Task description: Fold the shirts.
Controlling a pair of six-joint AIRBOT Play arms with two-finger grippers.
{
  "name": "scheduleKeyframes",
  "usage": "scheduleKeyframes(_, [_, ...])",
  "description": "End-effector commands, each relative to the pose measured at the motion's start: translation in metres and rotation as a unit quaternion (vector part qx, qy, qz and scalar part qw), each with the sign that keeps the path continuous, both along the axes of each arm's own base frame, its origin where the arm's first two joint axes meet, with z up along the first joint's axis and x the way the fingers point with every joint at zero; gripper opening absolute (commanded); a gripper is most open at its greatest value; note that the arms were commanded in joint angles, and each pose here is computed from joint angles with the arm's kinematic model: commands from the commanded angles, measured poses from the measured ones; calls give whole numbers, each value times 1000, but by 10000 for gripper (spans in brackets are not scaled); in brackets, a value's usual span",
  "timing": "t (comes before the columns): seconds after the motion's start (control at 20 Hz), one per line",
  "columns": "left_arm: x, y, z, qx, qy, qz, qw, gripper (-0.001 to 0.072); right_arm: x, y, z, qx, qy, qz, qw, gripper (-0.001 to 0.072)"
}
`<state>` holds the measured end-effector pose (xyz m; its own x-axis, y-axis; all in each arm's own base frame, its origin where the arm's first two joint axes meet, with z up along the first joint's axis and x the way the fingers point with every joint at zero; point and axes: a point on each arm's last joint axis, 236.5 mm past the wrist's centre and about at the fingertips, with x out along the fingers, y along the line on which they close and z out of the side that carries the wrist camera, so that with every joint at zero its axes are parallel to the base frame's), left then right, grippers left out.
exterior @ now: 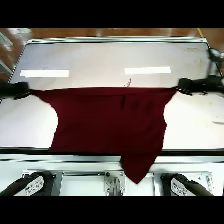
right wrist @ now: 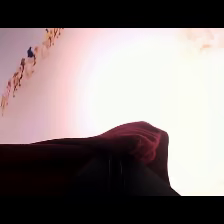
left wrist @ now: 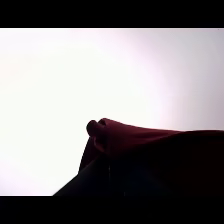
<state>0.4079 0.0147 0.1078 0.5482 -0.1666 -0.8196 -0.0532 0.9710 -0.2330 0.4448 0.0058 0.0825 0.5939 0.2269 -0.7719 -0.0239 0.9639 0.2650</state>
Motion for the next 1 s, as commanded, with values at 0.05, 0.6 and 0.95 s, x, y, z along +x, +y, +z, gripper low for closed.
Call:
scheduleKeyframes(0.05, [98,-11,-63,-80,-33,17,996,34,99,38,-53,-8,-116,-27,993,63])
scheduleKeyframes(0.6, [157,-7,-140,-74,-46,46,995,35,126,47,-117,-2,-114,-62,992,64])
scheduleKeyframes(0.95, [36,-9,-178,-55,195,-121,972,34,-26,57,-162,-23,215,62,974,63])
